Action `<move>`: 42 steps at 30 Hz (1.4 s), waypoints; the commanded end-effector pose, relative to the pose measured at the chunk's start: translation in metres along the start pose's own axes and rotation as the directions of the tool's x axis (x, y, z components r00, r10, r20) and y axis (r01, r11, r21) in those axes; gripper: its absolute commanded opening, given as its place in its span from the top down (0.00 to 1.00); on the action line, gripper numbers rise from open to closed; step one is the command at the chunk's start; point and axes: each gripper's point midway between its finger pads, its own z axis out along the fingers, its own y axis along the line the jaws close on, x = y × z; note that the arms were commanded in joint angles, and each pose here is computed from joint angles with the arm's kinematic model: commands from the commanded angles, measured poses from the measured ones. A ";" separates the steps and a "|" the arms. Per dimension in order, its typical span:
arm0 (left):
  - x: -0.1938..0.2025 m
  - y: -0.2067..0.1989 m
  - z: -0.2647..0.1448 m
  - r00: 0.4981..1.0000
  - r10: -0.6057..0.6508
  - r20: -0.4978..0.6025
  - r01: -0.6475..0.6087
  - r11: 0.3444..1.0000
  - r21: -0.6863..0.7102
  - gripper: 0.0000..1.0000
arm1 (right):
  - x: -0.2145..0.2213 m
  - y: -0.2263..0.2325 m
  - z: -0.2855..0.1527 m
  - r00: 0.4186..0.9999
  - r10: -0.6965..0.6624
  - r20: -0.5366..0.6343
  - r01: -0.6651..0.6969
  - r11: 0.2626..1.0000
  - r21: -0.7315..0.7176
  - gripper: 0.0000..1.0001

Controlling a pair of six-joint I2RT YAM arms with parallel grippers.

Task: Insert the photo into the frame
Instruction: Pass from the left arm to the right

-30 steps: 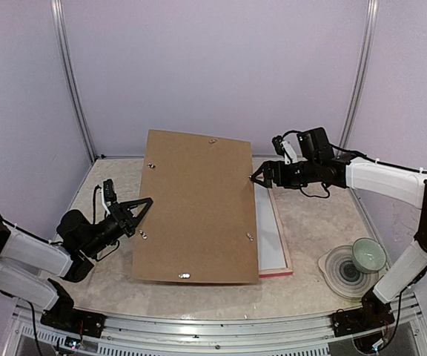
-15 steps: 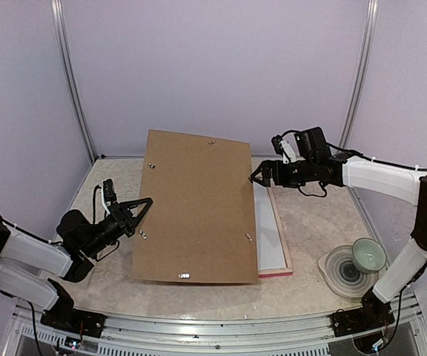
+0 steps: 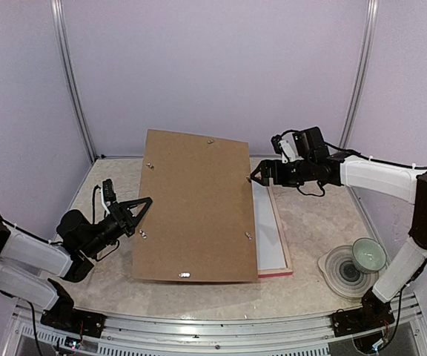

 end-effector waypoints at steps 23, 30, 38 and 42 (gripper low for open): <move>-0.017 -0.040 0.003 0.998 0.023 0.059 -0.031 0.990 0.139 1.00 | 0.014 0.012 -0.035 0.999 0.049 -0.003 -0.048 0.974 -0.222 0.01; -0.018 -0.041 0.004 0.998 0.026 0.059 -0.034 0.989 0.141 1.00 | 0.040 0.033 -0.031 0.995 0.058 -0.079 -0.085 0.914 -0.397 0.01; -0.016 -0.041 0.004 0.998 0.016 0.054 -0.024 0.988 0.150 1.00 | 0.053 0.045 -0.025 0.988 0.097 -0.124 -0.148 0.846 -0.513 0.03; -0.015 -0.040 0.003 0.999 0.014 0.053 -0.021 0.989 0.150 1.00 | 0.059 0.049 -0.019 0.984 0.114 -0.136 -0.171 0.815 -0.553 0.05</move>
